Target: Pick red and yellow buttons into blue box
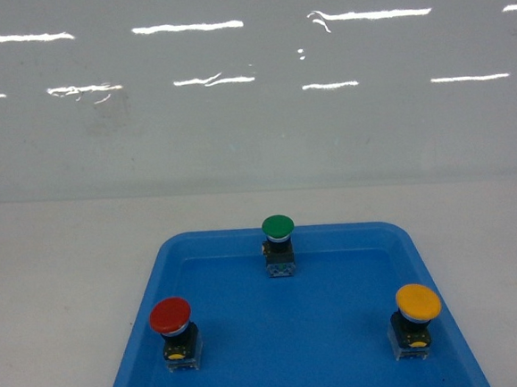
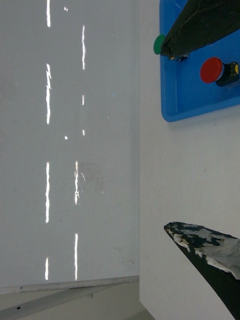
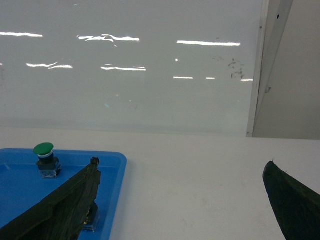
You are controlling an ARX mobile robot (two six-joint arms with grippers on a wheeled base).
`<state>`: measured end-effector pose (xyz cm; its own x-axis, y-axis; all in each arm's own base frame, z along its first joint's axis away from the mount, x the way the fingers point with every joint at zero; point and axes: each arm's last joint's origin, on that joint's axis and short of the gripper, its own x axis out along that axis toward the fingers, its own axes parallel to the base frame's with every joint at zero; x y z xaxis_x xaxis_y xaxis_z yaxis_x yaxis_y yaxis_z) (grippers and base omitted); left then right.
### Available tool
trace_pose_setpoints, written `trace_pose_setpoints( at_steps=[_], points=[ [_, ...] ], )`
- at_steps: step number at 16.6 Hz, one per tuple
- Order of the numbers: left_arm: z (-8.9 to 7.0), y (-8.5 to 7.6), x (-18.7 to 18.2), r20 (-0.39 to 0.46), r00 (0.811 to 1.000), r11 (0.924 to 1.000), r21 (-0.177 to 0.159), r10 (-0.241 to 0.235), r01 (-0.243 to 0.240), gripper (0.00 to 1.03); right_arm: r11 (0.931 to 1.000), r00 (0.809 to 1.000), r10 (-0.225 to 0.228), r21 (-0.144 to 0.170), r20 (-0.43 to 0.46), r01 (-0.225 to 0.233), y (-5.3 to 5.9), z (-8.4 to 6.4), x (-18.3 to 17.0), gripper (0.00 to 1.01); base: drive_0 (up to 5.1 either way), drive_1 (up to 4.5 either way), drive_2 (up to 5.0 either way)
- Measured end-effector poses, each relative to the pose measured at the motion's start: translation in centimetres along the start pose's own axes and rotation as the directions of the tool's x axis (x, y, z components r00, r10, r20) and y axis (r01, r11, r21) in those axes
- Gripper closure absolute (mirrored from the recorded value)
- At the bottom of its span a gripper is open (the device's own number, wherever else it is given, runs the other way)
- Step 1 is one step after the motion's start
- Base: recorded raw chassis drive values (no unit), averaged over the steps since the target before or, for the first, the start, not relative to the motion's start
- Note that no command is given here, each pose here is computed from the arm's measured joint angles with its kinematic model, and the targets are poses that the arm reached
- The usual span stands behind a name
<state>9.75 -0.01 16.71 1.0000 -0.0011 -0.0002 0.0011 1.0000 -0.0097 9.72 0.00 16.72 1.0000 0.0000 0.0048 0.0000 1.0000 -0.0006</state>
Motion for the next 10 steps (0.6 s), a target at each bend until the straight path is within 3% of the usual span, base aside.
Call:
trace_pose_setpoints(
  at_steps=[10],
  points=[
    [0.00,0.00,0.00,0.000,1.000,1.0000,0.000,0.000,0.000,0.05,1.0000,1.000,0.000,0.000,0.000,0.000,0.00,0.00,0.00,0.03,0.0,0.00,0.0]
  ],
)
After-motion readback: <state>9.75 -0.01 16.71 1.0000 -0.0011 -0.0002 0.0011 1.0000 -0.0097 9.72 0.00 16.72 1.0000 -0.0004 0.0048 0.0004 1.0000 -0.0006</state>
